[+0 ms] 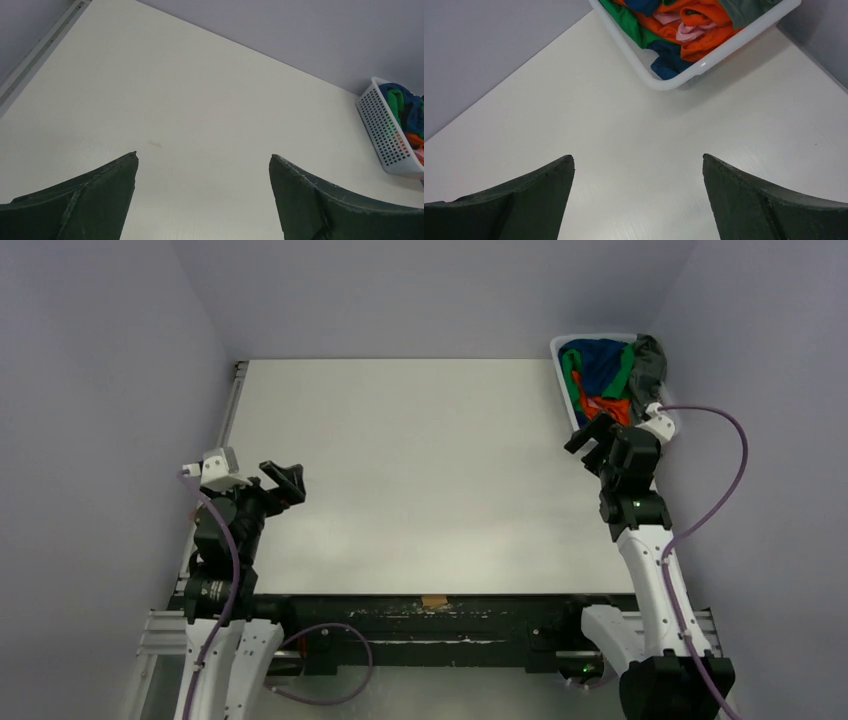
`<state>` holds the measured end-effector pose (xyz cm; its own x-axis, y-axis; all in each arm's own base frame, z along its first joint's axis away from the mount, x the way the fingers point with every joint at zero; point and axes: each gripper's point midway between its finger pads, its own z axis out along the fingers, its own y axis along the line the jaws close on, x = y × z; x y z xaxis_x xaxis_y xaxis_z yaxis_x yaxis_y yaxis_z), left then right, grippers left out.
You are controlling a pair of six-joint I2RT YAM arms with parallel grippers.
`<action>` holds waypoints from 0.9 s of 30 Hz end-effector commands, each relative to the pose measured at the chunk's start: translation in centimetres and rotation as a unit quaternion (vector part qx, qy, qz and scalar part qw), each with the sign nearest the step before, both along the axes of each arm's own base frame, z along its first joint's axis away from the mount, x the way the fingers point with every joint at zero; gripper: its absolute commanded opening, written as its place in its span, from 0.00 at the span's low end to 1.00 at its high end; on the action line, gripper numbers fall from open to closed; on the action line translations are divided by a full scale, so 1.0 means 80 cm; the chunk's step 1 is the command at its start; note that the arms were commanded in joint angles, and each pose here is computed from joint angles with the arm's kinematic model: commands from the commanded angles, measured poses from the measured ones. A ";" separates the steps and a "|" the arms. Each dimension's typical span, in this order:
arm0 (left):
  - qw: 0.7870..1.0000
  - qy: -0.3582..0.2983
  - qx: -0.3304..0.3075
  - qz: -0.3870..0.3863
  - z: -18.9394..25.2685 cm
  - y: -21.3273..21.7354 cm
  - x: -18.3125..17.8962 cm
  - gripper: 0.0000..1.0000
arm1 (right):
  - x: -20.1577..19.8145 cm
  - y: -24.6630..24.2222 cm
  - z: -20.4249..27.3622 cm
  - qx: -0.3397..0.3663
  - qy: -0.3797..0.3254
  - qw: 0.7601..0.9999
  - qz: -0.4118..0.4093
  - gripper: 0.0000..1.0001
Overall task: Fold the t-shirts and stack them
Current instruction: Grab crumpled tshirt from bin with the right arm
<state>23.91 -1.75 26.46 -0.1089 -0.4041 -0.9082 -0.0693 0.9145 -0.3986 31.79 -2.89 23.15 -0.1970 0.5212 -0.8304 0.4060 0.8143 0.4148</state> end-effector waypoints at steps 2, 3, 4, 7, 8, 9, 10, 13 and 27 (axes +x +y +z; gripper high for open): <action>0.999 0.024 -0.005 0.024 -0.003 0.010 -0.001 1.00 | 0.041 -0.020 0.061 -0.056 -0.029 0.998 -0.014 0.99; 0.999 0.029 -0.004 0.028 -0.004 0.011 -0.001 1.00 | 0.050 -0.028 0.064 -0.070 -0.016 0.997 -0.025 0.99; 0.999 0.033 -0.005 0.032 -0.005 0.012 0.000 1.00 | 0.056 -0.042 0.067 -0.087 0.000 0.995 -0.051 0.99; 0.999 0.039 -0.003 0.032 -0.009 0.012 0.002 1.00 | 0.088 -0.071 0.067 -0.126 0.052 0.987 -0.088 0.99; 0.999 0.040 -0.003 0.030 -0.011 0.012 0.002 1.00 | 0.104 -0.075 0.066 -0.135 0.062 0.986 -0.082 0.99; 0.999 0.041 -0.003 0.030 -0.012 0.011 0.003 1.00 | 0.121 -0.079 0.065 -0.142 0.065 0.985 -0.076 0.99; 0.999 0.043 -0.002 0.031 -0.014 0.012 0.003 1.00 | 0.138 -0.083 0.062 -0.149 0.069 0.984 -0.069 0.99; 0.998 0.046 -0.001 0.043 -0.016 0.017 0.000 1.00 | 0.189 -0.103 0.050 -0.168 0.088 0.980 -0.056 0.99; 0.997 0.030 -0.023 0.070 -0.026 0.025 0.009 1.00 | 0.338 -0.145 -0.002 -0.145 0.116 0.982 0.037 0.84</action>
<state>23.73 0.14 23.94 -0.1441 -0.4380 -0.8874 -0.2197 0.8885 -0.4029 56.49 -16.32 18.94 -0.4723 0.2927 -0.8314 0.5127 0.8585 0.0110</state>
